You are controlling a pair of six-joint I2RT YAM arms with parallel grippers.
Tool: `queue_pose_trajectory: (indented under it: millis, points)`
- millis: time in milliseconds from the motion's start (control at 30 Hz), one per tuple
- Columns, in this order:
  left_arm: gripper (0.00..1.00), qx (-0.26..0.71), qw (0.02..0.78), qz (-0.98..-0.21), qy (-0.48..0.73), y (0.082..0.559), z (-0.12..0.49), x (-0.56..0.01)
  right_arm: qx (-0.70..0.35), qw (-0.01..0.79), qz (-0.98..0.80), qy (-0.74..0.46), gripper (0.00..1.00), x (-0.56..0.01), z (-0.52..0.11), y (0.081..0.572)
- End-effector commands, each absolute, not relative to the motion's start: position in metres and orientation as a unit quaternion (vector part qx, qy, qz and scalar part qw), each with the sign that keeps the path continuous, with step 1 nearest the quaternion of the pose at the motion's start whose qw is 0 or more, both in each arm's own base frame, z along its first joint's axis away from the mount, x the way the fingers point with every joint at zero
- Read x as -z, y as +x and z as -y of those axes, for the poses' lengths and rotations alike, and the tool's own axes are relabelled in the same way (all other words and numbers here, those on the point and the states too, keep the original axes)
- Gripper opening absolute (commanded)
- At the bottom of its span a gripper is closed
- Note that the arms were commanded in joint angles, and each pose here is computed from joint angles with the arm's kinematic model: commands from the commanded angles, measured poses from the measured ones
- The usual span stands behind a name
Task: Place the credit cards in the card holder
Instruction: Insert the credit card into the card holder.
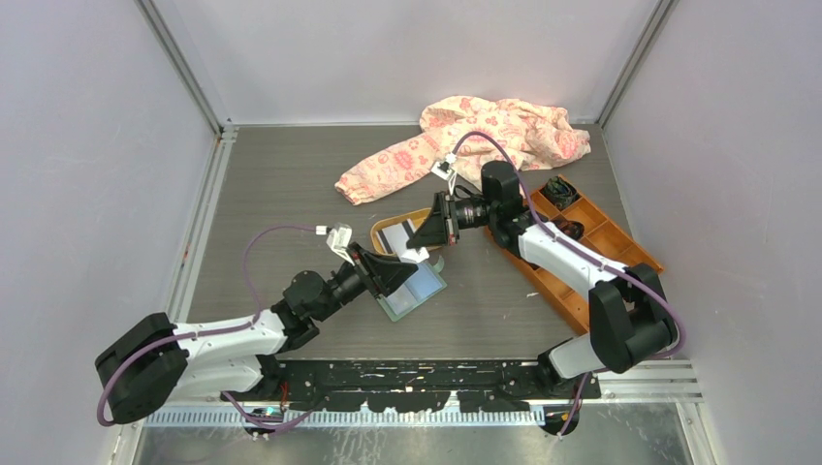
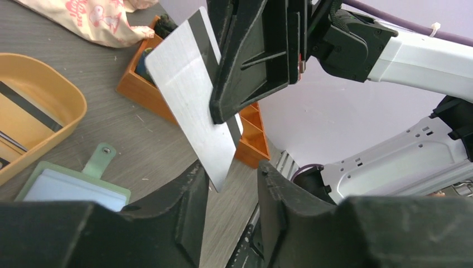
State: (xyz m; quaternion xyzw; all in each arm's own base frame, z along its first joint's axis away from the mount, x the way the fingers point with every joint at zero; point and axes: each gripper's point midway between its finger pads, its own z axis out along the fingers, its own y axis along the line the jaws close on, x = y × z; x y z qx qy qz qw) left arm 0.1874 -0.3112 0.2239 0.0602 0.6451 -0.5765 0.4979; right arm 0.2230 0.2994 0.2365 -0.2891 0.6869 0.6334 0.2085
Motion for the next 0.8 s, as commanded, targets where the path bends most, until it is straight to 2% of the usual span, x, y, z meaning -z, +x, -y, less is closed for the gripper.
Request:
queue_pose_trajectory:
  millis: [0,67,133,167,267,333,433,533,767]
  points:
    - [0.32,0.592,0.533,-0.603,0.041,0.191,0.303,-0.254,-0.643,0.237,-0.650,-0.330,0.01,-0.263,-0.302,0.214]
    - [0.22,0.592,0.534,-0.602,0.040,0.191,0.302,-0.254,-0.643,0.237,-0.648,-0.333,0.01,-0.263,-0.302,0.213]
    - [0.02,0.589,0.537,-0.603,0.046,0.191,0.303,-0.253,-0.643,0.238,-0.646,-0.336,0.01,-0.262,-0.302,0.212]
    - [0.00,0.586,0.539,-0.603,0.053,0.190,0.303,-0.252,-0.643,0.238,-0.643,-0.341,0.01,-0.262,-0.302,0.210]
    - [0.00,0.573,0.546,-0.604,0.098,0.183,0.305,-0.248,-0.636,0.245,-0.638,-0.359,0.07,-0.260,-0.301,0.206]
    - [0.00,0.557,0.542,-0.614,0.137,0.176,0.306,-0.238,-0.617,0.251,-0.642,-0.380,0.23,-0.254,-0.297,0.204]
    - [0.00,0.529,0.518,-0.643,0.196,0.165,0.305,-0.214,-0.568,0.268,-0.639,-0.444,0.37,-0.243,-0.285,0.199]
    - [0.00,0.514,0.495,-0.656,0.244,0.152,0.300,-0.203,-0.561,0.267,-0.635,-0.460,0.40,-0.242,-0.280,0.194]
    - [0.00,0.510,0.467,-0.662,0.290,0.136,0.296,-0.200,-0.582,0.264,-0.598,-0.483,0.40,-0.248,-0.278,0.178]
